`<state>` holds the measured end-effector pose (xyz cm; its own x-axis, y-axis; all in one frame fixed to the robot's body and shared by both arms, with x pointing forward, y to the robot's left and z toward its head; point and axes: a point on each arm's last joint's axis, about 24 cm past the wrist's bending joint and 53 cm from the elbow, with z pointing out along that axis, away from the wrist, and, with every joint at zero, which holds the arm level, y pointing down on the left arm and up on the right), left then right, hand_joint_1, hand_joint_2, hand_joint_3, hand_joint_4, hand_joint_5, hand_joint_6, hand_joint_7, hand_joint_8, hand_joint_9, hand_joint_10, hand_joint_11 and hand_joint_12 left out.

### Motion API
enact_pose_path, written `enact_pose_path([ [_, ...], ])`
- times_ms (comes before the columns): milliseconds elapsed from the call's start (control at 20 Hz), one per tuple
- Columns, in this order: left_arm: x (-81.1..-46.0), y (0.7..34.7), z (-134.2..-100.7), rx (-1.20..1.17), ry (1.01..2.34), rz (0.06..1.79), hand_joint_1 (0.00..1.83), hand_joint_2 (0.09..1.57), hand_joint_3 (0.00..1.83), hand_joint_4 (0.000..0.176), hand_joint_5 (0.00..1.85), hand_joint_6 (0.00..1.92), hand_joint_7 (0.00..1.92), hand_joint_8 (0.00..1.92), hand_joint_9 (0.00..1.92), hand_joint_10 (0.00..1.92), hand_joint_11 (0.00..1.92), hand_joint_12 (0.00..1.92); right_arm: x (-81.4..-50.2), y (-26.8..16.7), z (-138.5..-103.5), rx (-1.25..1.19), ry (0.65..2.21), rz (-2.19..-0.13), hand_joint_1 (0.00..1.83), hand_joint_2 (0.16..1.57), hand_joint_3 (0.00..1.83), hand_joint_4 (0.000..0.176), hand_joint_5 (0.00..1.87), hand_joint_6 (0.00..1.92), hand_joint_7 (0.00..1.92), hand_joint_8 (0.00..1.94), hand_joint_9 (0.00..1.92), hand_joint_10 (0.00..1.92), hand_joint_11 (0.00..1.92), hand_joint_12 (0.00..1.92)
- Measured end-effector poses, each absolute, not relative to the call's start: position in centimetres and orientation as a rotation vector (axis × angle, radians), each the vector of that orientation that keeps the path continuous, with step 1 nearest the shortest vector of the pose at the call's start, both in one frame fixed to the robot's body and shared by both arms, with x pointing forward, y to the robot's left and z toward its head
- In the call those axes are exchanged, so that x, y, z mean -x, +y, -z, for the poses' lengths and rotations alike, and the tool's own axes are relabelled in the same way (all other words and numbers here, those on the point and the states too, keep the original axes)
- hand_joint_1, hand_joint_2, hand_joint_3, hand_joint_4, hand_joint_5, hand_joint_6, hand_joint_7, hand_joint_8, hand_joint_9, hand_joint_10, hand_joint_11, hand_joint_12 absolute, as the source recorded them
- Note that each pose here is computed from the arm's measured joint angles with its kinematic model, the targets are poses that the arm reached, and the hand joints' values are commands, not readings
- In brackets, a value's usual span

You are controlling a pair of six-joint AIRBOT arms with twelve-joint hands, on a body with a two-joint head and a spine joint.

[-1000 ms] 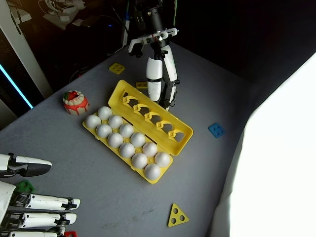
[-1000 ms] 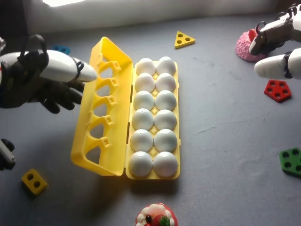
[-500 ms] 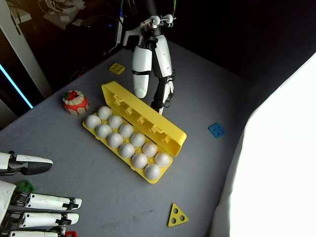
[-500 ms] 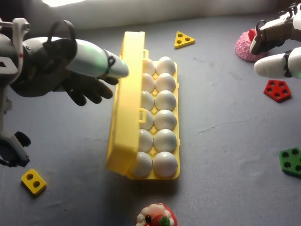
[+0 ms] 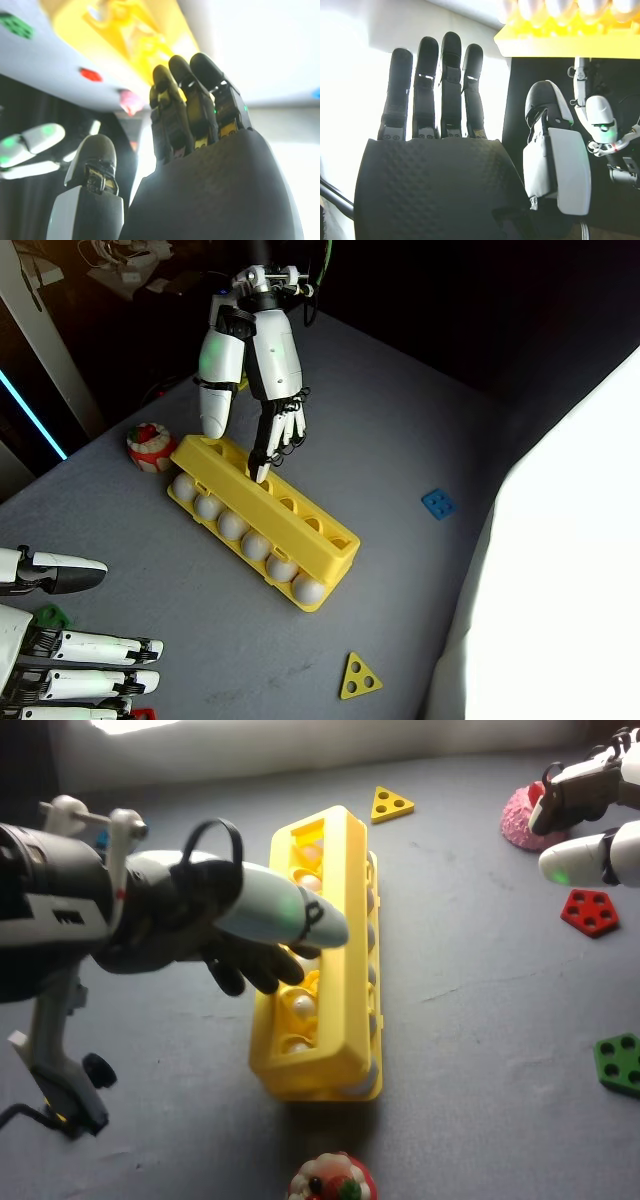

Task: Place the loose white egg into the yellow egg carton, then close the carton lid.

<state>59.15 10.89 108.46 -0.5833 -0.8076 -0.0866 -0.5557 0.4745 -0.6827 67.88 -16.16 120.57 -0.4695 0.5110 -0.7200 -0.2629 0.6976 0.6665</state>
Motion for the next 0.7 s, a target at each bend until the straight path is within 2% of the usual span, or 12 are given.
enact_pose_path([
  [300,-57.7,8.2,-107.2,1.082,2.401,0.873,0.19,1.35,0.00,0.000,0.44,0.00,0.56,0.00,0.28,0.75,0.00,1.57,-67.9,-16.2,-120.6,-0.195,1.851,-0.916,0.22,1.25,0.00,0.000,0.38,0.71,0.59,0.15,0.26,1.14,0.00,1.77],
  [550,-57.6,8.2,-107.0,1.074,2.405,0.870,0.15,1.35,0.00,0.000,0.43,0.00,0.55,0.00,0.27,0.75,0.00,1.56,-67.9,-16.1,-120.6,-0.194,1.851,-0.917,0.21,1.25,0.00,0.000,0.37,0.71,0.58,0.16,0.26,1.14,0.00,1.77],
  [700,-58.0,8.3,-107.4,1.066,2.394,0.869,0.19,1.35,0.00,0.000,0.45,0.01,0.55,0.00,0.28,0.75,0.00,1.58,-67.9,-16.1,-120.6,-0.194,1.851,-0.917,0.22,1.25,0.00,0.000,0.38,0.72,0.59,0.16,0.27,1.14,0.01,1.77],
])
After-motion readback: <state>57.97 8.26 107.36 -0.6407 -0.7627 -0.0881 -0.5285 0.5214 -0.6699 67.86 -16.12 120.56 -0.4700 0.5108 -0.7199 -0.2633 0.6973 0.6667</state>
